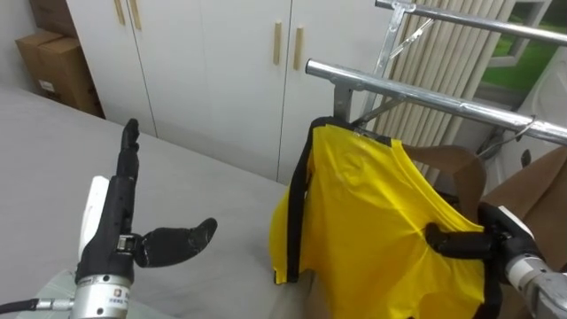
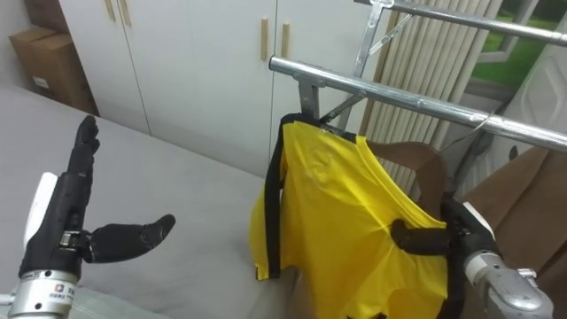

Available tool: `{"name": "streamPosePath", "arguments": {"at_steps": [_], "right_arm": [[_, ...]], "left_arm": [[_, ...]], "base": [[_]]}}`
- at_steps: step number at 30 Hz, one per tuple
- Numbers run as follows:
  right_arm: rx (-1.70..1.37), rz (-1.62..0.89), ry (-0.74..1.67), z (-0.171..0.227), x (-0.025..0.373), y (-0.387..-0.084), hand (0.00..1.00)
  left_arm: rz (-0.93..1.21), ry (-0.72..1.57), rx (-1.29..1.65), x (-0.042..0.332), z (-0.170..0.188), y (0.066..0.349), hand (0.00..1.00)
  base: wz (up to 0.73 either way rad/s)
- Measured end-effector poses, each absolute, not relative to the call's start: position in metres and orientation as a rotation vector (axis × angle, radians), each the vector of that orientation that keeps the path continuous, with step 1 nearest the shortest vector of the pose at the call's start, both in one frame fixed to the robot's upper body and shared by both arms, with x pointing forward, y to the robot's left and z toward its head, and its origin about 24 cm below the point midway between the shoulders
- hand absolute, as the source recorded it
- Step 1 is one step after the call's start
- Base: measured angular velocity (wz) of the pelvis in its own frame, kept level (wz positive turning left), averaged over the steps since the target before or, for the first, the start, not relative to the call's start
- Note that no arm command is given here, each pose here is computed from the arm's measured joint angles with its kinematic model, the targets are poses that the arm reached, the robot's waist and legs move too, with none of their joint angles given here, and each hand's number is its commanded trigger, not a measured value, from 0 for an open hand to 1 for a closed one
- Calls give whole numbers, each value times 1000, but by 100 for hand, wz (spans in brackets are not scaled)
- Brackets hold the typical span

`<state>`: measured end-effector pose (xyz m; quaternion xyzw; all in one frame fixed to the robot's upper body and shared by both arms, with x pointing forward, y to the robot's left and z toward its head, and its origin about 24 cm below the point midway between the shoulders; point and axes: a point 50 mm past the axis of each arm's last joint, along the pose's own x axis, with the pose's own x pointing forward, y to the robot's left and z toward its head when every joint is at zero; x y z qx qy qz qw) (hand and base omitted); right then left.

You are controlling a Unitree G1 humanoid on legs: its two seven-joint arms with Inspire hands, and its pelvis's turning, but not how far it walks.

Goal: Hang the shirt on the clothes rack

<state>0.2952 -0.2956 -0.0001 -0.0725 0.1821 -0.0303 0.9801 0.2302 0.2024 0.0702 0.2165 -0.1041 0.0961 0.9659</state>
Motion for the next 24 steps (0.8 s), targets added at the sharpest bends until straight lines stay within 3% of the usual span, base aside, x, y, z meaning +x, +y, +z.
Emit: {"name": "streamPosePath", "arguments": {"at_steps": [20,21,22,23,24], "right_arm": [[-150,-62,368,0,295,-296,100],[-150,-62,368,0,295,-296,80],[-150,-62,369,0,295,-296,53],[-150,-62,369,0,295,-296,4],[-150,-62,369,0,295,-296,0]], "left_arm": [[192,-210,439,230,70,202,0],[192,-210,439,230,70,202,0],[192,-210,438,230,70,202,0],[192,-209,439,230,70,202,0],[192,-209,439,230,70,202,0]], "base": [[0],[0],[0],[0],[0]]}}
